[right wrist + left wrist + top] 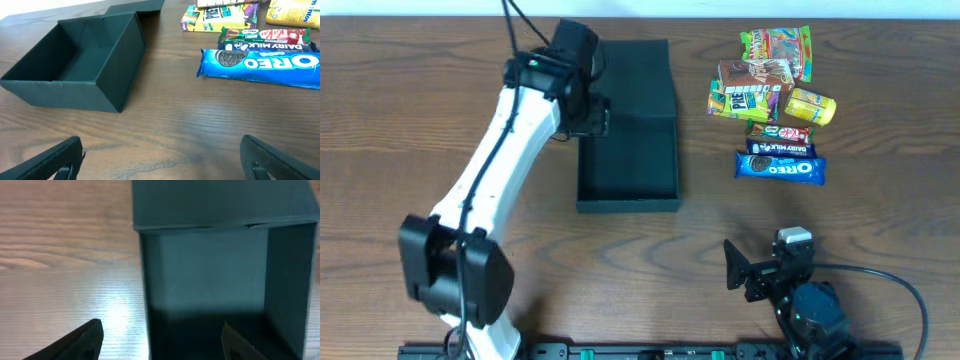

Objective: Pack container

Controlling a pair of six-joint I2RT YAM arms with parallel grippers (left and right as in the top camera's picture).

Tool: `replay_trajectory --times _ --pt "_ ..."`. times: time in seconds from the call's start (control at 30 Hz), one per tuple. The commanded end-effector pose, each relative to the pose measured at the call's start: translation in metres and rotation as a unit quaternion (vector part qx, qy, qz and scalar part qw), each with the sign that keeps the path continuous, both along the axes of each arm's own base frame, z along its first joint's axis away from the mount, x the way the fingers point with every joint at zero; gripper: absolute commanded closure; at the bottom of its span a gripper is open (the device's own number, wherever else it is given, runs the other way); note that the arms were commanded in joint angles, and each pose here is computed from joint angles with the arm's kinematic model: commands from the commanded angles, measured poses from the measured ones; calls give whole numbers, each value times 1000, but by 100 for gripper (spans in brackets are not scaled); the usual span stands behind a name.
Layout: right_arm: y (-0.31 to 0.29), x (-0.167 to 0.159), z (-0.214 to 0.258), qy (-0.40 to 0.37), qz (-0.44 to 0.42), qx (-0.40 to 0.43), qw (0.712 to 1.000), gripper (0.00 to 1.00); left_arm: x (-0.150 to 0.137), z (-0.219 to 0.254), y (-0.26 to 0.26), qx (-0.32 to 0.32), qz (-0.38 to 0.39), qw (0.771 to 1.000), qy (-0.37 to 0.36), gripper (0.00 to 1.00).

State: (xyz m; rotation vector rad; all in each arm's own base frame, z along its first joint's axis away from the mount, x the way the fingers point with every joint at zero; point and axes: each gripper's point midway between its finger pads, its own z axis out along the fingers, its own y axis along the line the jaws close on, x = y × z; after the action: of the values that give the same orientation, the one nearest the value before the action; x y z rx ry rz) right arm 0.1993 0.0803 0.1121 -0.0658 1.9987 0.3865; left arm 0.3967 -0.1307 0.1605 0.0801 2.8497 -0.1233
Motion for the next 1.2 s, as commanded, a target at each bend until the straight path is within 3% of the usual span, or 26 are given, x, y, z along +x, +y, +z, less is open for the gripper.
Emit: replay_trajectory --times 0.0,0.3,0.33,0.4,0.43,0.5,0.6,0.87,1.17 --pt "-2 1 0 -4 -2 -9 1000 1 1 -3 15 18 -3 1000 6 23" --pt "-1 7 15 -34 -8 6 999 1 -2 -3 12 1 -7 1000 16 23" --pt "2 9 26 -52 -6 26 998 1 -1 -3 12 1 -7 1000 14 21" --pt "9 14 51 -64 -26 146 987 1 2 -2 11 -1 -7 1000 7 17" --pt "11 14 55 -42 -45 225 972 1 4 -2 11 -2 -7 1000 4 16" --pt "14 11 49 -2 -57 284 957 1 5 -1 10 -4 -7 1000 1 11" --pt "4 14 45 -4 -86 278 957 1 7 0 9 -6 -7 1000 -4 2" --pt "-22 26 75 -92 -134 258 952 1 16 6 -10 -57 -23 998 -21 4" --pt "-66 43 99 -123 -212 234 941 1 38 16 -16 -67 -33 995 -72 5"
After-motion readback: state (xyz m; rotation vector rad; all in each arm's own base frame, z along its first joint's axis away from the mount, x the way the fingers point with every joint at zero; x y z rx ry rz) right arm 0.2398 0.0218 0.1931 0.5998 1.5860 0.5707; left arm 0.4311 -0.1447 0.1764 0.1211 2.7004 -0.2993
